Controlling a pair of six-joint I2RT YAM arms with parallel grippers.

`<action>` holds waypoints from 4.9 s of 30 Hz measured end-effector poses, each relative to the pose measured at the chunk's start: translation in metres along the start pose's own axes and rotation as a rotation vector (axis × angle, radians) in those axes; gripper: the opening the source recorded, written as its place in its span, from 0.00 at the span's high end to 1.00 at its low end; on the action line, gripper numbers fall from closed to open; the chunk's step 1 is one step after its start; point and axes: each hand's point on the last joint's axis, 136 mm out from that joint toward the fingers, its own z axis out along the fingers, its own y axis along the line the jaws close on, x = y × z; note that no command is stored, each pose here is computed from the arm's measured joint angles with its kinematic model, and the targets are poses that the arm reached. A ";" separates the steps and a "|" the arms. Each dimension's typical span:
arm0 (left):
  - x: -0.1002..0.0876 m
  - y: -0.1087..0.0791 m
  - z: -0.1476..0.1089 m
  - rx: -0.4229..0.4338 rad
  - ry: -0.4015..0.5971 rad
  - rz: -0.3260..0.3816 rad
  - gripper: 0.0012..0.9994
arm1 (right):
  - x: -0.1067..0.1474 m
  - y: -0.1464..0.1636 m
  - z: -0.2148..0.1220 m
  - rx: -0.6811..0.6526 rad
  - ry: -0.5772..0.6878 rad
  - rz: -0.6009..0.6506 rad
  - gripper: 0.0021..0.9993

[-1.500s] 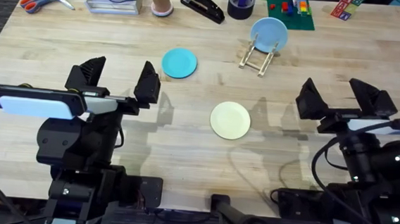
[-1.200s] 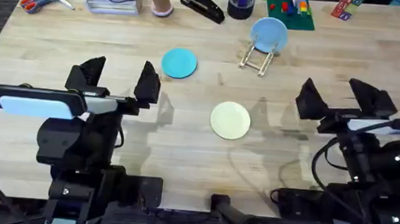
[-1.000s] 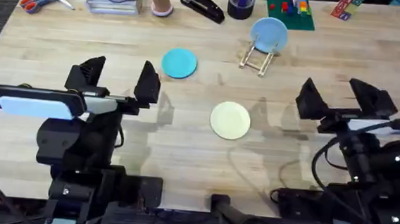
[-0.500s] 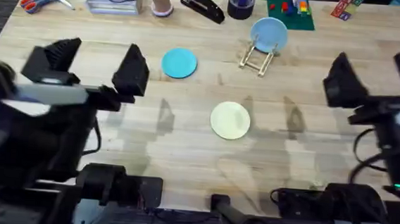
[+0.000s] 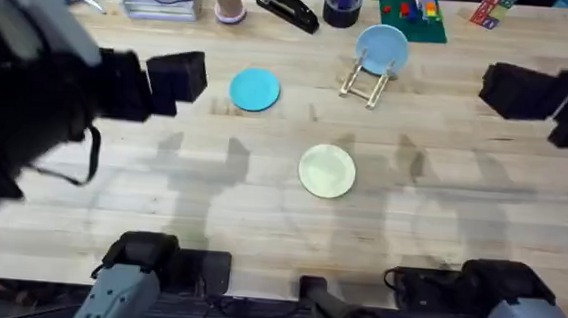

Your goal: Pick up the plates from the table one by one and place each into a slot on the dish rack.

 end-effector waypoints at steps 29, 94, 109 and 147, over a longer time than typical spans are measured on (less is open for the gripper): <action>0.011 0.001 0.057 0.001 0.516 -0.005 0.01 | 0.017 -0.001 0.051 0.001 0.471 0.013 0.00; 0.090 -0.037 0.230 0.865 0.635 -0.404 0.96 | 0.031 -0.001 0.043 0.002 0.537 0.015 0.01; 0.115 -0.033 0.252 0.849 0.666 -0.417 0.96 | 0.031 -0.001 0.043 0.005 0.537 0.025 0.00; 0.116 -0.036 0.257 0.811 0.692 -0.374 0.96 | 0.021 0.125 0.054 -0.329 0.538 0.458 0.00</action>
